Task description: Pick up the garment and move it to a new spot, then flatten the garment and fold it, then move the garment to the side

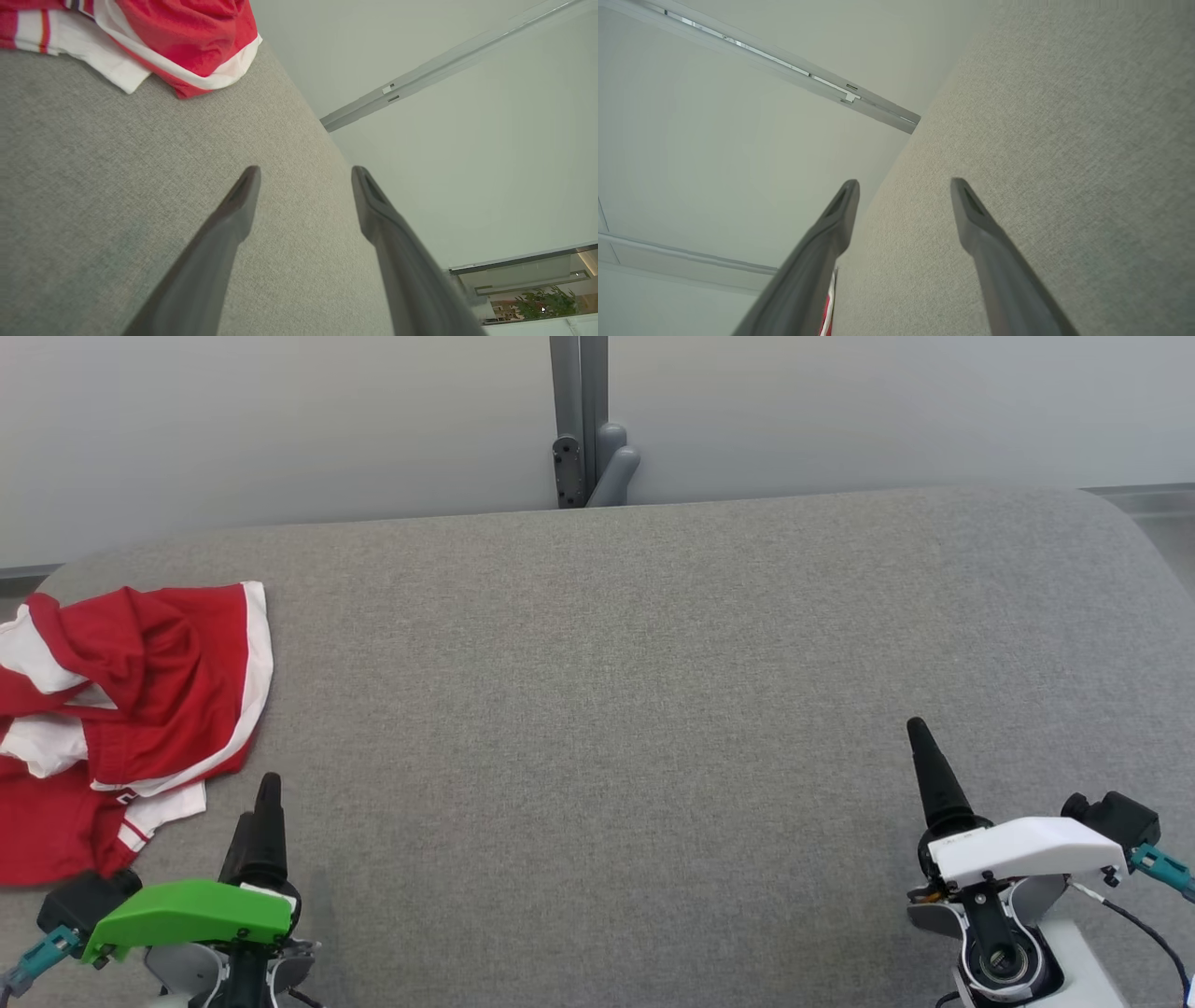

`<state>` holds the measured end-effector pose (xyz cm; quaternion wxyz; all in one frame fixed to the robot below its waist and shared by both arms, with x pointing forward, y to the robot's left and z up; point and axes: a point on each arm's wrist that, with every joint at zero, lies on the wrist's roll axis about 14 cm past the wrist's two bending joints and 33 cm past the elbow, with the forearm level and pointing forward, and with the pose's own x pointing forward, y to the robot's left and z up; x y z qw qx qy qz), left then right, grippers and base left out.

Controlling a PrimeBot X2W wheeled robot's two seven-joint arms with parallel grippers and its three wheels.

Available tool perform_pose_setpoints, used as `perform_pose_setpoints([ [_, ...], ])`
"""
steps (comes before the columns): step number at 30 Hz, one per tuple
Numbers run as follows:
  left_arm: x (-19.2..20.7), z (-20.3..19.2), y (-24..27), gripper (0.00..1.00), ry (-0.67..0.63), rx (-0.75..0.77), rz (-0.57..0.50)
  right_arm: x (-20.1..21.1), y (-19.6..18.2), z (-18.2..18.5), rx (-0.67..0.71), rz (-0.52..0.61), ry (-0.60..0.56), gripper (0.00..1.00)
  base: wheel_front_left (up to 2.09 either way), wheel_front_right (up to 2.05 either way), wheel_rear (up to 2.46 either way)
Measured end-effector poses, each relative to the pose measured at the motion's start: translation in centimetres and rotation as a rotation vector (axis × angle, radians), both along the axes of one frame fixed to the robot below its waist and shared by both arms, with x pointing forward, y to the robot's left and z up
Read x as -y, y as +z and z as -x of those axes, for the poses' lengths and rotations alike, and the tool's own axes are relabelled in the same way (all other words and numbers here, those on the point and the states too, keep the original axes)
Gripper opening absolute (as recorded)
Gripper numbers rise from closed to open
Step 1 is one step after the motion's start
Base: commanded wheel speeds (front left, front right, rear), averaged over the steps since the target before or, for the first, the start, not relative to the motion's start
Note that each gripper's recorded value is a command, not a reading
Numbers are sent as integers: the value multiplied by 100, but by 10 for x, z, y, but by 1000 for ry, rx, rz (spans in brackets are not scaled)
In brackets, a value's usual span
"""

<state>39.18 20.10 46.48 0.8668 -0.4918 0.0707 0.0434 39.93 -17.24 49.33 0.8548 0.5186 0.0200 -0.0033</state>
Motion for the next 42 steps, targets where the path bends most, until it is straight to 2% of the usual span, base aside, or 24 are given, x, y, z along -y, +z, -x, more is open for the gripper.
perform_pose_setpoints([
  [23, 22, 6, -7, 100, -116, 8, -394, 5, 4, 6, 43, 420, 15, 100, 0, 0, 0],
  [32, 29, 7, -5, 100, -149, 31, -523, 8, 6, 9, 60, 536, 10, 100, 0, 0, 0],
  [42, 33, 9, -3, 100, -163, 50, -609, 8, 12, 11, 88, 626, 8, 100, 0, 0, 0],
])
